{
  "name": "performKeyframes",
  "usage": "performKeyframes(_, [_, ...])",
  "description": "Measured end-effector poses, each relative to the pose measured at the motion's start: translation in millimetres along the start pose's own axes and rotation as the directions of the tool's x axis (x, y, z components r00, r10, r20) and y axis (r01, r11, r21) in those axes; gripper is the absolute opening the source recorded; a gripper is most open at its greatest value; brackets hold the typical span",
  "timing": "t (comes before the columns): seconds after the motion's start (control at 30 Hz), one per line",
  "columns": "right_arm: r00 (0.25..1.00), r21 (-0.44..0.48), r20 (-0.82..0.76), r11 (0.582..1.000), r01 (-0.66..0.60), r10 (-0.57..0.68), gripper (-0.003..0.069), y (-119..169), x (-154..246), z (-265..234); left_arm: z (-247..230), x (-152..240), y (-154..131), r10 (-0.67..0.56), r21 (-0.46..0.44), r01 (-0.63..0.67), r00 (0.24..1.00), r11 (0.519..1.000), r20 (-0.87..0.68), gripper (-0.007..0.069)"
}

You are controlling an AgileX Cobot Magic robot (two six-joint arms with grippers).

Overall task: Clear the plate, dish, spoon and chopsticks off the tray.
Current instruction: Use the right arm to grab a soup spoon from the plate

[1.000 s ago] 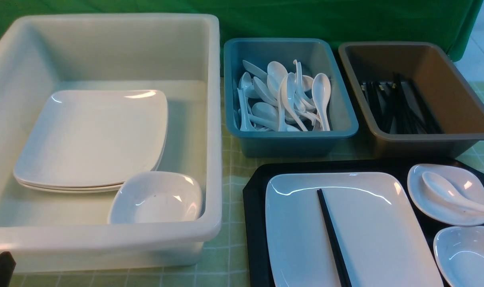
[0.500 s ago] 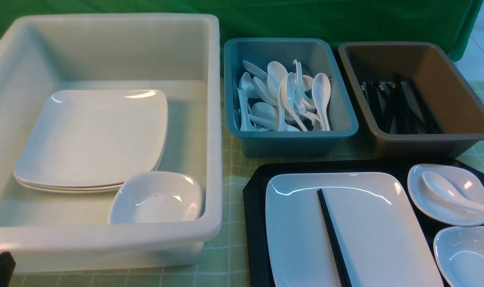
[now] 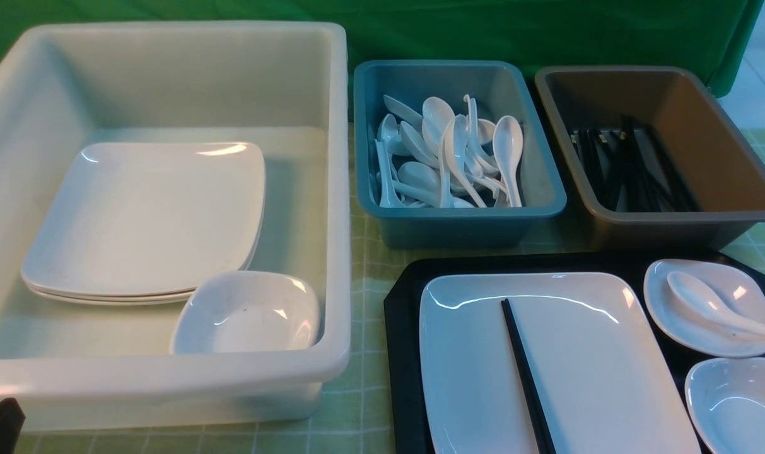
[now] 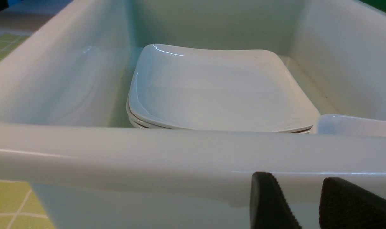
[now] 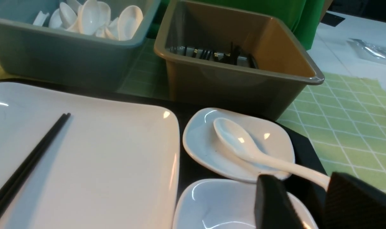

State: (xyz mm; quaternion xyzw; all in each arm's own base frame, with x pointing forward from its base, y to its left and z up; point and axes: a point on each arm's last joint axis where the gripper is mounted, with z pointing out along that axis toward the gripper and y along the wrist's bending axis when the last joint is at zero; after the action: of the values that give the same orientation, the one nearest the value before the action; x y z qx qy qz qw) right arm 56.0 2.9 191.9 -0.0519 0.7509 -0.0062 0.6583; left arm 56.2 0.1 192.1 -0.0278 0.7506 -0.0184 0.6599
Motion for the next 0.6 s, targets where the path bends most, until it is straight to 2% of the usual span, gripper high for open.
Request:
performKeyframes(0.33, [0.994, 0.002, 0.109, 1.000, -0.001, 0.001, 0.0242, 0, -10, -1, 0, 0, 0, 0.000, 0.000, 0.000, 1.000, 1.000, 0.000, 0.0225])
performKeyframes(0.6, [0.992, -0.002, 0.126, 1.000, -0.029, 0.029, 0.0242, 0, -11, -1, 0, 0, 0, 0.000, 0.000, 0.000, 1.000, 1.000, 0.000, 0.0225])
